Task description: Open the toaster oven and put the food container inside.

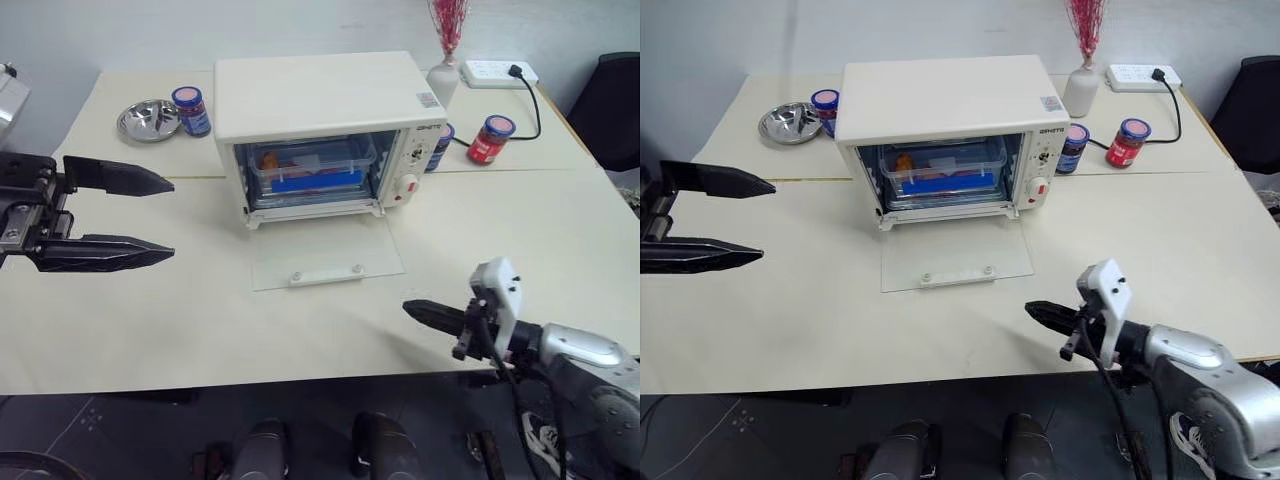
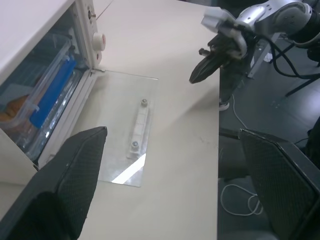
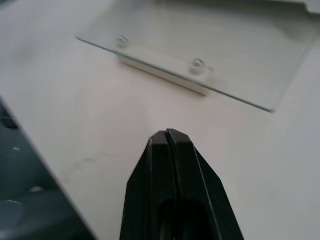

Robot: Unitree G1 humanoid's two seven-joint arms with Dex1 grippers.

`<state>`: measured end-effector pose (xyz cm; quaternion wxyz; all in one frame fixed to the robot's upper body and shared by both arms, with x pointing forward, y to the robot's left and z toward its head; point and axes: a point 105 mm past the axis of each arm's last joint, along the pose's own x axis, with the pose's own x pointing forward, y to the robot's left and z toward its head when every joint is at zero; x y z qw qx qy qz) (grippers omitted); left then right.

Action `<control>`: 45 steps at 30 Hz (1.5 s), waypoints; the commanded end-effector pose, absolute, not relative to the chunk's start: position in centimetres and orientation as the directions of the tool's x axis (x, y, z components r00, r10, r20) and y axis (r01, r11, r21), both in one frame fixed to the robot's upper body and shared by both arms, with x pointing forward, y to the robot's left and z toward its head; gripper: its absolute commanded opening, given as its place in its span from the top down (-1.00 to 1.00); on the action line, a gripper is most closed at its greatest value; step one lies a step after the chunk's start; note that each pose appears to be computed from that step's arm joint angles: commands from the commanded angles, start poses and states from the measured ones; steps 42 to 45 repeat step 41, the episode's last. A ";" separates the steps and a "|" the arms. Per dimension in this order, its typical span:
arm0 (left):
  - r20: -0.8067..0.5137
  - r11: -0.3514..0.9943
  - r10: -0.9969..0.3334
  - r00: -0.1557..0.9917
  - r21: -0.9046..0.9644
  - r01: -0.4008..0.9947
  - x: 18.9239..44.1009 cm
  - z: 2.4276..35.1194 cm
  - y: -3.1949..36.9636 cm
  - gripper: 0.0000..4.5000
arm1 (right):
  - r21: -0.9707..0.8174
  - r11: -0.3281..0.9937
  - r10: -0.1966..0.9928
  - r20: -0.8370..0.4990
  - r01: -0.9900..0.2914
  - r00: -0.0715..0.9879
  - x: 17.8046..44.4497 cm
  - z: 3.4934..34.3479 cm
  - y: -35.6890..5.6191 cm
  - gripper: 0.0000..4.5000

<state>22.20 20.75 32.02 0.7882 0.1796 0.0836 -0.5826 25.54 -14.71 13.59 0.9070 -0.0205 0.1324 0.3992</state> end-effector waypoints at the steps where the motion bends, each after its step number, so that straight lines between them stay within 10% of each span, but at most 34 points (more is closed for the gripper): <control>1: -0.343 0.243 -0.882 0.324 0.259 0.935 22.1 32.9 20.5 -0.99 | -0.006 0.753 0.633 -0.266 -0.658 0.727 28.0 11.9 -15.3 1.00; 10: -0.338 0.241 -0.886 0.319 0.253 0.937 22.3 32.7 20.4 -0.99 | -0.052 0.798 0.584 -0.184 -0.601 0.791 33.6 11.2 -14.7 1.00; 17: -0.323 0.275 -0.881 0.347 0.248 0.929 22.4 32.4 20.7 -0.99 | -0.018 0.677 0.734 0.085 -0.736 0.673 31.9 23.0 -14.0 1.00; 24: -0.297 0.308 -0.880 0.372 0.240 0.920 22.9 32.2 21.3 -0.99 | -0.124 0.622 0.782 0.057 -0.773 0.620 31.5 27.9 -15.4 1.00; 37: -0.300 0.363 -0.852 0.429 0.252 0.897 23.3 32.4 23.2 -1.00 | -0.159 0.483 0.852 -0.142 -0.861 0.504 28.3 31.7 -22.0 -0.92; 45: -0.297 0.373 -0.848 0.438 0.253 0.893 23.2 32.5 23.4 -1.00 | -0.220 0.497 0.835 -0.143 -0.840 0.531 28.5 32.3 -22.5 -0.99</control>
